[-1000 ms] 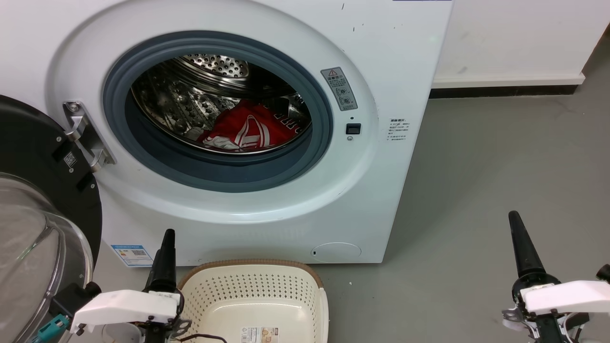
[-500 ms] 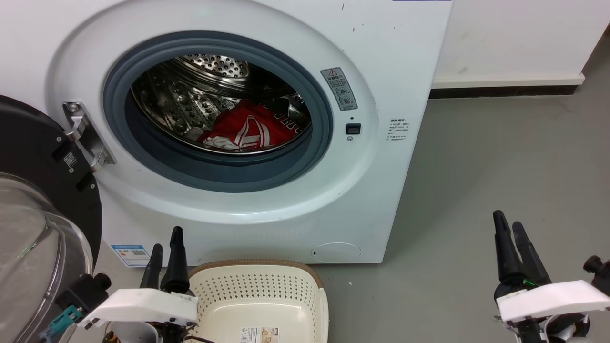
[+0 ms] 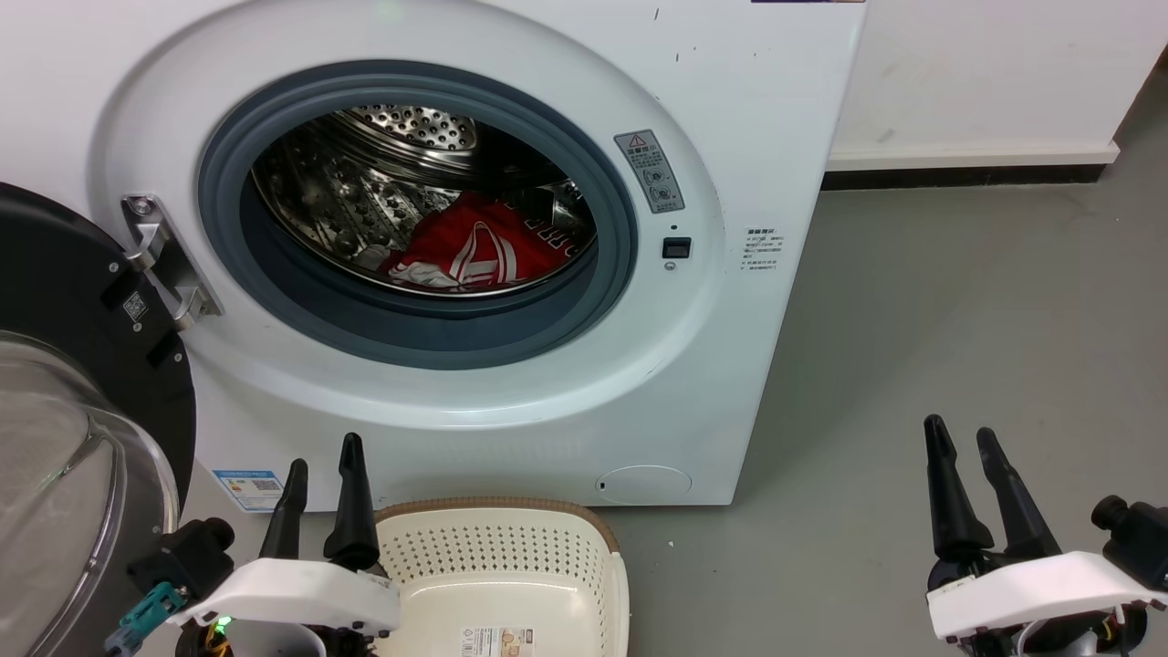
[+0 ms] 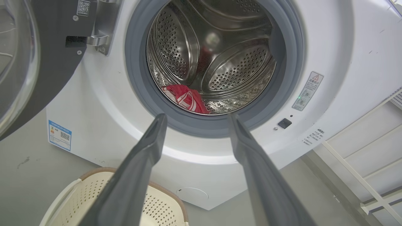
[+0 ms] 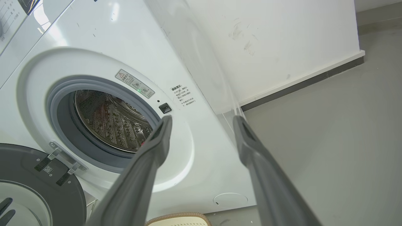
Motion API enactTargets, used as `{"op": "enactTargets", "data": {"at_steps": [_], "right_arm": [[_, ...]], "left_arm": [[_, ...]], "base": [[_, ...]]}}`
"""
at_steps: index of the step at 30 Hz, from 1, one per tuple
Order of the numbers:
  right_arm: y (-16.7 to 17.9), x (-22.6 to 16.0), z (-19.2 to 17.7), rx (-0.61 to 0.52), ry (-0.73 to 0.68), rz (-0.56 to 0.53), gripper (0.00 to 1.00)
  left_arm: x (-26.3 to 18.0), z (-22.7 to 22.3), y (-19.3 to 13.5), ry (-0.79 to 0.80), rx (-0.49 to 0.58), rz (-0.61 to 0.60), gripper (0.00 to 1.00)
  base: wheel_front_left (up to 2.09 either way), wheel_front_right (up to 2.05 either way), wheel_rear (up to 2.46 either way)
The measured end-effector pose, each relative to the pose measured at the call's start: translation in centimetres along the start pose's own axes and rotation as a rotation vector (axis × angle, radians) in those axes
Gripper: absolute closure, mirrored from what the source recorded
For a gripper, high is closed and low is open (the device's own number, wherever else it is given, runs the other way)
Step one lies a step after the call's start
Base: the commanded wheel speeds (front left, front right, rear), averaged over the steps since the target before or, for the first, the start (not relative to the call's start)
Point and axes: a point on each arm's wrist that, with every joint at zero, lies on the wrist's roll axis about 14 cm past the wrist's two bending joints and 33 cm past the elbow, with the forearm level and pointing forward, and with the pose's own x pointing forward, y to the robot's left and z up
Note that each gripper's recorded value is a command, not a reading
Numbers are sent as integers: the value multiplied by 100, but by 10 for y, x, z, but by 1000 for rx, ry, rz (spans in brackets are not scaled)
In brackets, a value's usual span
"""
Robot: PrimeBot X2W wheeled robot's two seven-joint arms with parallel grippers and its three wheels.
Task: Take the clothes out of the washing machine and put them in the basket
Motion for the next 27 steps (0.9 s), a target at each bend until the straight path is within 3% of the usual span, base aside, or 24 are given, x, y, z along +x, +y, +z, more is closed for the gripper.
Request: {"op": "enactTargets", "data": {"at_steps": [27], "right_arm": [[14,-10,11,-273,-57,59,0]], "left_arm": [[-12,5,-8,-68,280,-49,0]], "base": [[0,0,0]]}}
